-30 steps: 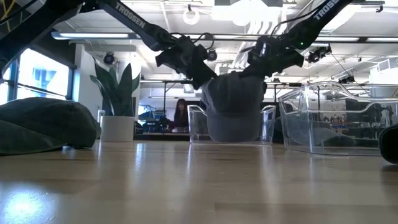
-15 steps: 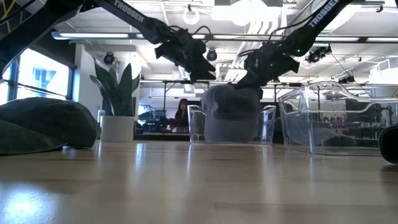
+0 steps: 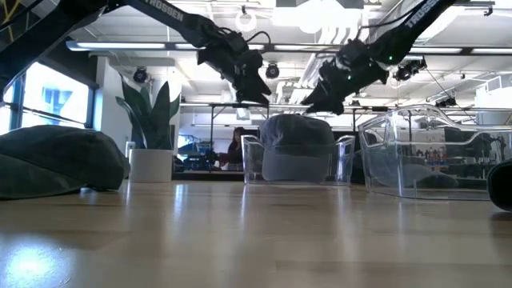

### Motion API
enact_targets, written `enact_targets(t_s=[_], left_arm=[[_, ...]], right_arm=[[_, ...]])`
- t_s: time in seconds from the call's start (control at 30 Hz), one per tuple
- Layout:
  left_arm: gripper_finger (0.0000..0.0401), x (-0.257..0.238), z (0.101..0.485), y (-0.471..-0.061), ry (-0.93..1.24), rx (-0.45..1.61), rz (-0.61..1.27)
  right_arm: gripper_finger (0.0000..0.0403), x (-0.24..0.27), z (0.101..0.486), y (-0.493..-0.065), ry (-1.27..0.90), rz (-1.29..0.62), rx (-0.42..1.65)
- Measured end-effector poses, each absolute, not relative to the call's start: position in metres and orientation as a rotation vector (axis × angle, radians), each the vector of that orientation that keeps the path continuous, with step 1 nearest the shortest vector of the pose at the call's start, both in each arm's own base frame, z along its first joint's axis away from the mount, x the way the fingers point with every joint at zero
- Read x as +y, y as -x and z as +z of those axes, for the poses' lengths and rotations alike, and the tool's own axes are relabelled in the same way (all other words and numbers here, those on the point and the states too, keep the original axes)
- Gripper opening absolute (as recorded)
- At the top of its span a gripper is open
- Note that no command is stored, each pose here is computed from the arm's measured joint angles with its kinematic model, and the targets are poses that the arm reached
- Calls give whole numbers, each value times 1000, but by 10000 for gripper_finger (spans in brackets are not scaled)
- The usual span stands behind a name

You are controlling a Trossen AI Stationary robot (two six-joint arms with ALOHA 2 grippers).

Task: Pick & Place hat
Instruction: Put the bottom black cap into the bottom transparent bin

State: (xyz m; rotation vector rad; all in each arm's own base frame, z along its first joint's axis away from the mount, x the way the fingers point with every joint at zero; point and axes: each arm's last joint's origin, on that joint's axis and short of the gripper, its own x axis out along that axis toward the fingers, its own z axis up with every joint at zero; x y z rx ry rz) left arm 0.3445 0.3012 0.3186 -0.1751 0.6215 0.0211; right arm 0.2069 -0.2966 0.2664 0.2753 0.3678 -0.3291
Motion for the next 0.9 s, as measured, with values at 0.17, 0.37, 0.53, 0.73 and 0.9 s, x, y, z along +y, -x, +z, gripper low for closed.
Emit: enact_targets(t_s=[0.17, 0.37, 0.53, 0.73, 0.9], left_arm=[[246, 305, 312, -342, 181, 677, 70], [246, 313, 298, -347, 154, 743, 183], [246, 316, 288, -354, 94, 768, 240], [246, 313, 280, -366, -2, 768, 181], [246, 306, 265, -370, 26, 841, 144]], right_arm=[[237, -275, 296, -193, -292, -338, 361], [229, -248, 292, -177, -465, -324, 555], [216, -243, 270, -179, -439, -397, 791], [196, -259, 247, -196, -354, -470, 849], [182, -270, 241, -202, -310, -517, 816]])
